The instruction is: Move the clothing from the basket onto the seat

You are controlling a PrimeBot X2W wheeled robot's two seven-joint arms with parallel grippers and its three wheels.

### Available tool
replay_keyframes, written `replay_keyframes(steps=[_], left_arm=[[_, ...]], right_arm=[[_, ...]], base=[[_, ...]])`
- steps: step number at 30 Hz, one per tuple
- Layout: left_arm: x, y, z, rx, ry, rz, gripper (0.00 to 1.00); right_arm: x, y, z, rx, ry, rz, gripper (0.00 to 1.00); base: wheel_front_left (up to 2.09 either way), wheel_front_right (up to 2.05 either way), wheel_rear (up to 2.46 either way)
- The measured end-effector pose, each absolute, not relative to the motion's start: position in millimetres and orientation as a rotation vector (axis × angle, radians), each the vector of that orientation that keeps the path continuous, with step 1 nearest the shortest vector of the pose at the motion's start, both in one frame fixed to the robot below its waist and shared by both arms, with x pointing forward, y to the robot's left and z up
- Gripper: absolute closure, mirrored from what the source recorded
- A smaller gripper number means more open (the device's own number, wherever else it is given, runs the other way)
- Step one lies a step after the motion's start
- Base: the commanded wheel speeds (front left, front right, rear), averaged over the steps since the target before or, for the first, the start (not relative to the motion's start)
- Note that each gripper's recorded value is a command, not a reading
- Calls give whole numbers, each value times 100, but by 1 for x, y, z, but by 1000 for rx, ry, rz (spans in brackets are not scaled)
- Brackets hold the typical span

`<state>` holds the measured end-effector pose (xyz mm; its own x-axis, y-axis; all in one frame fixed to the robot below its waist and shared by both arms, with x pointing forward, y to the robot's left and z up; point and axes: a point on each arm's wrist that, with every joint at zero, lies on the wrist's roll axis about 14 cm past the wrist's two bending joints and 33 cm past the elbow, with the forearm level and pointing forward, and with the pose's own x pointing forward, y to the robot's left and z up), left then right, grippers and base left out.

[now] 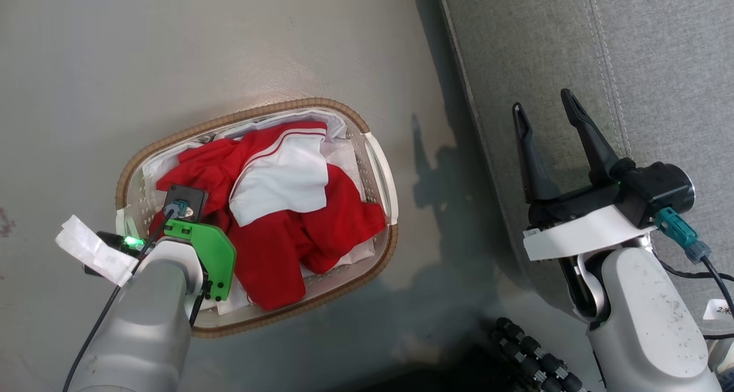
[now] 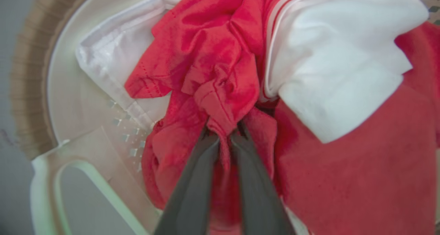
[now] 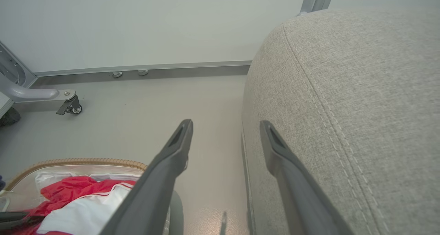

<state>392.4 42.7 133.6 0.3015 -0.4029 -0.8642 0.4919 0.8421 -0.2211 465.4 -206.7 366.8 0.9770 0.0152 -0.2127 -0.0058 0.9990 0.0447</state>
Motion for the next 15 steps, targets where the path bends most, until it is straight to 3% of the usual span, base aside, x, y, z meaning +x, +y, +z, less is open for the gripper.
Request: replay_keyframes(steps=[15], left_arm=[[390,37,175,61,984,-599,100]], right_arm=[[461,-204,393,27,166,18,0]], base=[[0,0,0]])
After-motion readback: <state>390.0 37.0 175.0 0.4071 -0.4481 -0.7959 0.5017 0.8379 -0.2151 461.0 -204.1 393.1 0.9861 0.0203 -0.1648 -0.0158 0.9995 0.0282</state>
